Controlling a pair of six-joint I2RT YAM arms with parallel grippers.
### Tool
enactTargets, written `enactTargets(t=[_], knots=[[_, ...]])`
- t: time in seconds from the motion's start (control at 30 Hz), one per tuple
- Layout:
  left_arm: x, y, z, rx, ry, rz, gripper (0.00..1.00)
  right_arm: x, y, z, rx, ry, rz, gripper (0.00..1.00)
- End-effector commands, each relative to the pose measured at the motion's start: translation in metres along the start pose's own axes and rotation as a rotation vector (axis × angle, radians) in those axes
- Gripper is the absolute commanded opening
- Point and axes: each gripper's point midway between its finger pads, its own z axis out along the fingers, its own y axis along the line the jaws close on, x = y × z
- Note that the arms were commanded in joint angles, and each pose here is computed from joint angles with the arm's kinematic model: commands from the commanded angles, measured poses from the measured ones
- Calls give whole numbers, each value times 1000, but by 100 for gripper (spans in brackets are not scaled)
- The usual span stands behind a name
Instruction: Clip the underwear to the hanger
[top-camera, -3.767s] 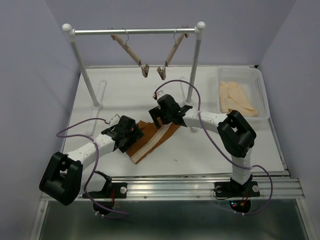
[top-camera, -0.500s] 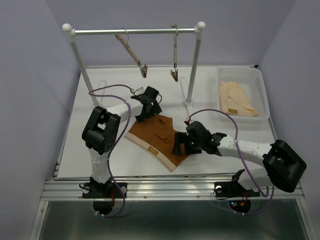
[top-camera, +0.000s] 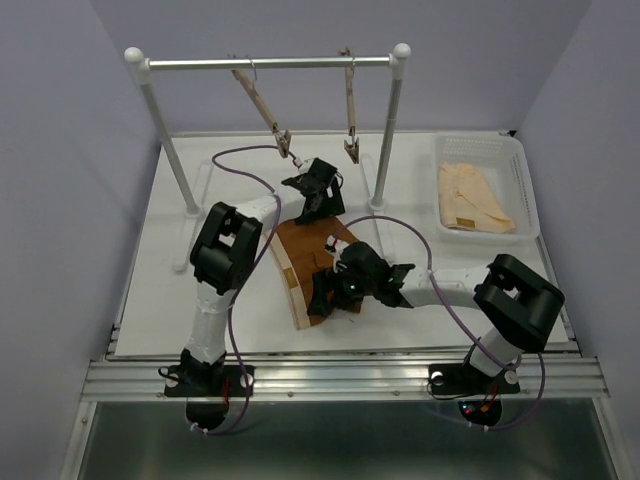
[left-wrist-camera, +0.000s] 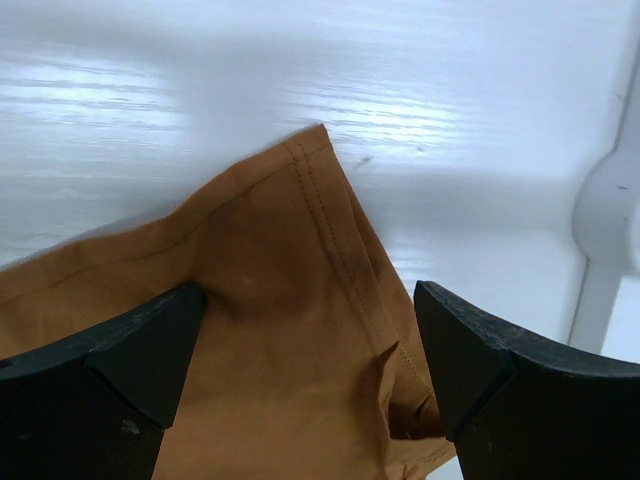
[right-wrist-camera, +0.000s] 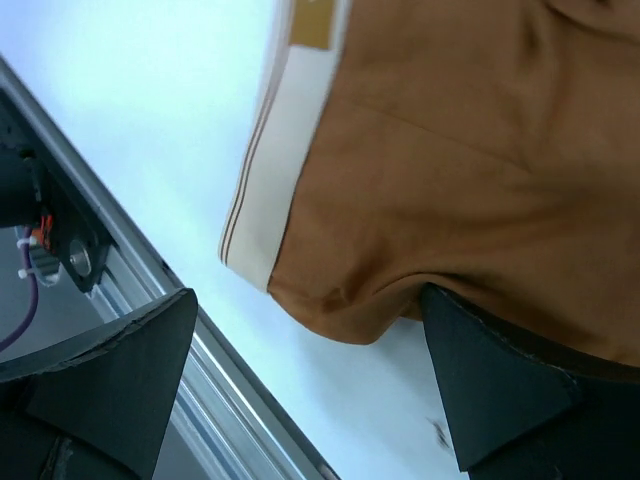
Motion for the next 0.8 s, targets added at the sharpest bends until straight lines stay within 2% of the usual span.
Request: enactTargets(t=[0.0, 0.17, 0.3, 0.43, 0.53, 0.63, 0.77], knots=[[24, -33, 5, 101, 57, 87, 99, 10, 25, 22, -77, 37, -123, 100], [21, -51, 8, 162, 60, 96, 99, 14, 49, 24, -115, 39, -181, 100], [11, -54, -2, 173, 30, 105, 99, 8, 49, 20, -82, 9, -193, 100], [-1, -72, -47, 295, -28, 150, 99, -5, 57, 3, -78, -55, -199, 100], [-19, -72, -86, 294, -116, 159, 99, -19, 57, -18, -35, -125, -190, 100], [-30, -57, -118, 268, -174, 128, 99, -26, 48, -38, 40, -177, -163, 100], [-21, -26, -134, 194, -183, 91, 99, -28, 25, -56, 128, -228, -116, 100]])
